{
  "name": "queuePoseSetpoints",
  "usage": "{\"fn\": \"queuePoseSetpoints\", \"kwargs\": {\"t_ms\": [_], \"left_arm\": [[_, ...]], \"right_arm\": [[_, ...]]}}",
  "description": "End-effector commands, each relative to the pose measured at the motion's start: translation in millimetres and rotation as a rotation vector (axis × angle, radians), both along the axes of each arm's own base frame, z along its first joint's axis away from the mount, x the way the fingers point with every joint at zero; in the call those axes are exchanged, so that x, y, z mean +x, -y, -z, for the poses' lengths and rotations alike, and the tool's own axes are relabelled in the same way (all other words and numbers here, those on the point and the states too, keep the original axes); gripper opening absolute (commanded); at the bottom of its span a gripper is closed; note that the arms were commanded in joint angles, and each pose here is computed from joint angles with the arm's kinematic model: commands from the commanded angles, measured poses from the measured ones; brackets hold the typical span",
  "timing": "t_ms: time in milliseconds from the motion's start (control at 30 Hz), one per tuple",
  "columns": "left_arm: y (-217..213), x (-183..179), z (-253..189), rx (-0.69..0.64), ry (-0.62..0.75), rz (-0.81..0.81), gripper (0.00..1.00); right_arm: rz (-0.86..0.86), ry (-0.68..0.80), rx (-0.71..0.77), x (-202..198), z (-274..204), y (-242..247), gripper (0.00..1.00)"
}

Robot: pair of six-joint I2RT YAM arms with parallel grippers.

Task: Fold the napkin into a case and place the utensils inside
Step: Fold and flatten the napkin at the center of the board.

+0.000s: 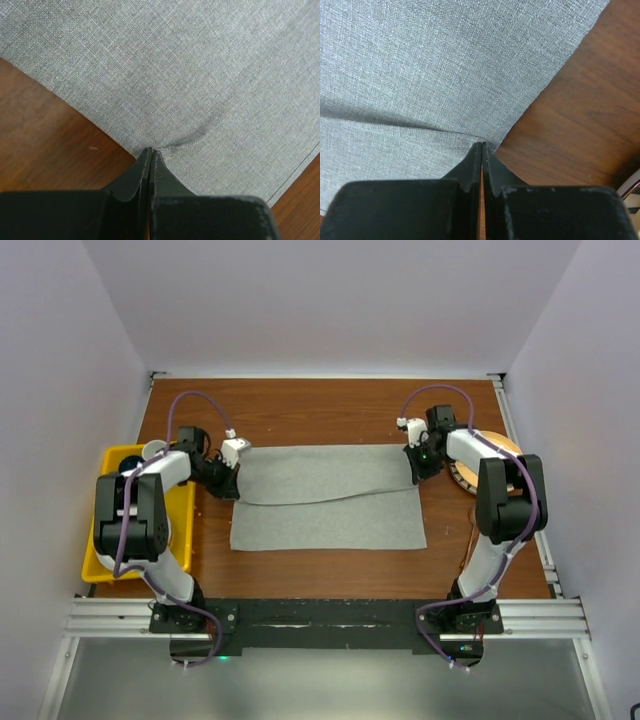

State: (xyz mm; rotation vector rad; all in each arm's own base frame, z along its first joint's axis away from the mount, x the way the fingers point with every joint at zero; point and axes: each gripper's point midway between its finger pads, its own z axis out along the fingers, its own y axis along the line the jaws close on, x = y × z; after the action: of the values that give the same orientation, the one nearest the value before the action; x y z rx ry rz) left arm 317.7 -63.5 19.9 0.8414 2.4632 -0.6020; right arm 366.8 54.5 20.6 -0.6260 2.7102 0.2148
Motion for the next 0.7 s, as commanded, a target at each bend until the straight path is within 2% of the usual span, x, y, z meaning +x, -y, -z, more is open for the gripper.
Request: {"fn": "queuePoseSetpoints", "kwargs": {"t_ms": [0,167,367,533,667], "left_arm": [[-8,39,-3,0.050,0.068,-0.058,0.00],[0,43,-32,0.004,0.107,-0.018,0.00],[7,17,-70,-0.018,0.150,0.057,0.00],[6,-8,-87,0.004,0.164,0.145,0.00],[2,-36,-77,0.034,0.115,0.187,0.00]], "right_arm": [[0.020,0.028,-0.037,21,5,4,0.00],[-0.018,0.071,-0.006,23,-31,-1,0.00],[-0.066,0.122,0.005,-4,-85,-1,0.00],[-0.099,0.074,0.001,-43,-95,2,0.00],[-0.111,0.021,-0.011,-73,-81,6,0.00]]}}
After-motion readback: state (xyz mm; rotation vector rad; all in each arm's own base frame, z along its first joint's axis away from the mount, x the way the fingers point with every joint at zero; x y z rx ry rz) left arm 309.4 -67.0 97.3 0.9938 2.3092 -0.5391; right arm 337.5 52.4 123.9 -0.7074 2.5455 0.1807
